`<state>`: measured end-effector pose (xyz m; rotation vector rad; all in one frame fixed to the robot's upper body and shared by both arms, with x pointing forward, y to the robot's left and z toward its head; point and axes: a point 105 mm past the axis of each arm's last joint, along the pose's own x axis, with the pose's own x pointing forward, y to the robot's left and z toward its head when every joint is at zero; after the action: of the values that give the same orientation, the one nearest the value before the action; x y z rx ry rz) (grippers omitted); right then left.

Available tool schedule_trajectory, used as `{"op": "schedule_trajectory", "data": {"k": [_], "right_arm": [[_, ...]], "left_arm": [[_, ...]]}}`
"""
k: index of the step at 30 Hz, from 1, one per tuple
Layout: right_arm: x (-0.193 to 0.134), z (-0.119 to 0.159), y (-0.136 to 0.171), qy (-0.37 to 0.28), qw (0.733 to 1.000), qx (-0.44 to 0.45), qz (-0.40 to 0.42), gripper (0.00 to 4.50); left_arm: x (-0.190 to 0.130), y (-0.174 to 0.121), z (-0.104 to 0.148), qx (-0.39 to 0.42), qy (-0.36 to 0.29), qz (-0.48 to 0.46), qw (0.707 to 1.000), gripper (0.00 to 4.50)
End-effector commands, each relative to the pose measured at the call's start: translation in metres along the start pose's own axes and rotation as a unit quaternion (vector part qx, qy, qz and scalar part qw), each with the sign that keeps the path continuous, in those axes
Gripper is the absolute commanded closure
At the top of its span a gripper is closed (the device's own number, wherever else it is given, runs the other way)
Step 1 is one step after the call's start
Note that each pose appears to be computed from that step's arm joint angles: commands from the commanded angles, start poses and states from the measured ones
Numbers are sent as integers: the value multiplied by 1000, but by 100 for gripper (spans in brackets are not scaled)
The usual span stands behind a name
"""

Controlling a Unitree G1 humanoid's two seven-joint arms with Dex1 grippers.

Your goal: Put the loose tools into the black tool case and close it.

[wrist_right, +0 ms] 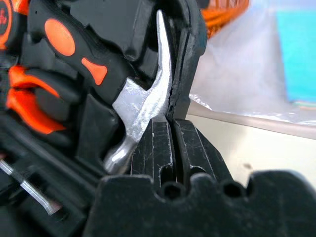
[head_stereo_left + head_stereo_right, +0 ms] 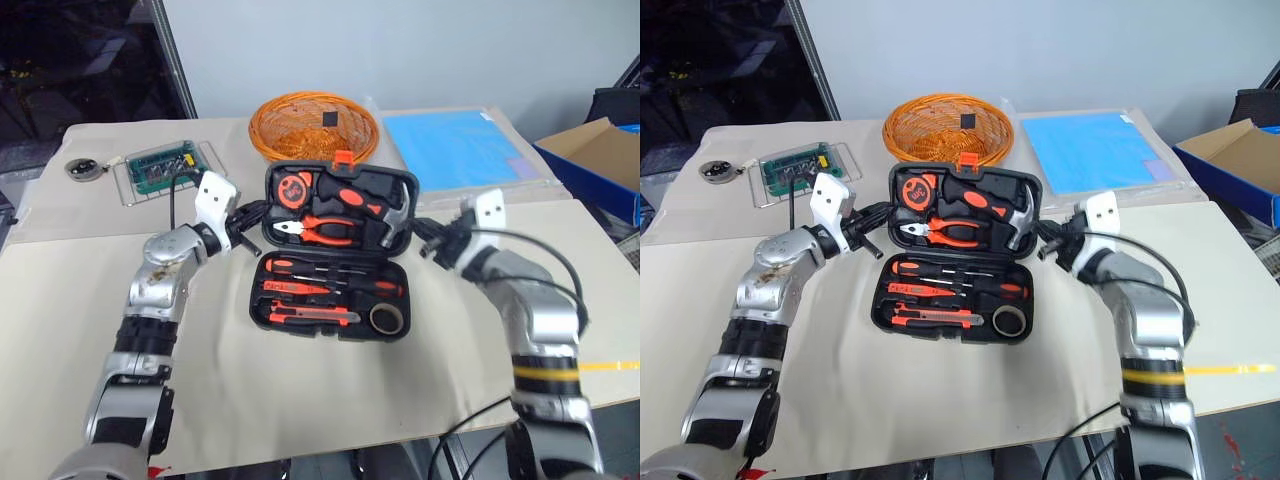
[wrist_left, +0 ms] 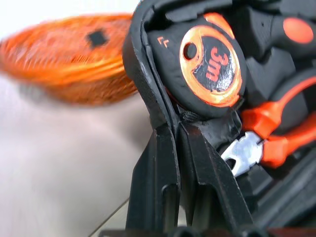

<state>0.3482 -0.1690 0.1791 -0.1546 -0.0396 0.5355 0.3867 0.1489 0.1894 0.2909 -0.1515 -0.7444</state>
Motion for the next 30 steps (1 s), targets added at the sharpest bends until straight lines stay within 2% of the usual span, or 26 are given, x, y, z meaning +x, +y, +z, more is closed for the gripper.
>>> {"op": "schedule_trajectory", "data": {"k": [1,2,3,4,6,8,9,10,14,16,17,18,19,20,22,24,30], "right_arm": [[-37,22,54,-54,985,-136,91,450],[-41,21,54,-56,985,-138,87,450],[-49,20,55,-52,984,-146,88,450],[-54,18,56,-48,984,-148,90,450],[-65,14,63,-27,979,-171,108,450],[-79,10,76,-3,972,-194,134,380],[-87,2,80,27,961,-230,151,363],[-94,-5,80,50,951,-259,158,363],[-125,-23,69,141,944,-248,165,363],[-139,-25,69,158,946,-219,181,363],[-145,-24,74,160,951,-177,197,363],[-148,-23,82,158,950,-154,220,412],[-149,-22,89,154,949,-140,237,427],[-148,-21,100,146,946,-118,263,450],[-144,-21,115,139,937,-105,302,450],[-139,-26,129,136,927,-104,334,450],[-121,-55,143,176,905,-117,368,450]], "left_arm": [[-27,-33,11,55,-19,-115,992,449],[-33,-34,11,63,-19,-124,990,449],[-41,-28,8,42,-10,-114,993,379],[-45,-24,7,25,-4,-105,994,358],[-58,-17,1,-2,20,-100,995,276],[-78,-15,-6,-46,49,-113,991,203],[-88,-15,-13,-61,77,-122,988,164],[-98,-14,-18,-69,99,-131,984,164],[-137,1,-28,-126,163,-131,970,164],[-156,0,-26,-120,188,-161,961,164],[-164,-3,-18,-135,183,-185,956,164],[-167,-8,-9,-150,174,-210,950,158],[-169,-14,-2,-160,167,-232,945,158],[-171,-23,5,-165,163,-263,937,119],[-172,-35,10,-168,164,-293,927,85],[-175,-48,14,-170,171,-319,916,15],[-175,-79,23,-125,167,-375,903,7]]}}
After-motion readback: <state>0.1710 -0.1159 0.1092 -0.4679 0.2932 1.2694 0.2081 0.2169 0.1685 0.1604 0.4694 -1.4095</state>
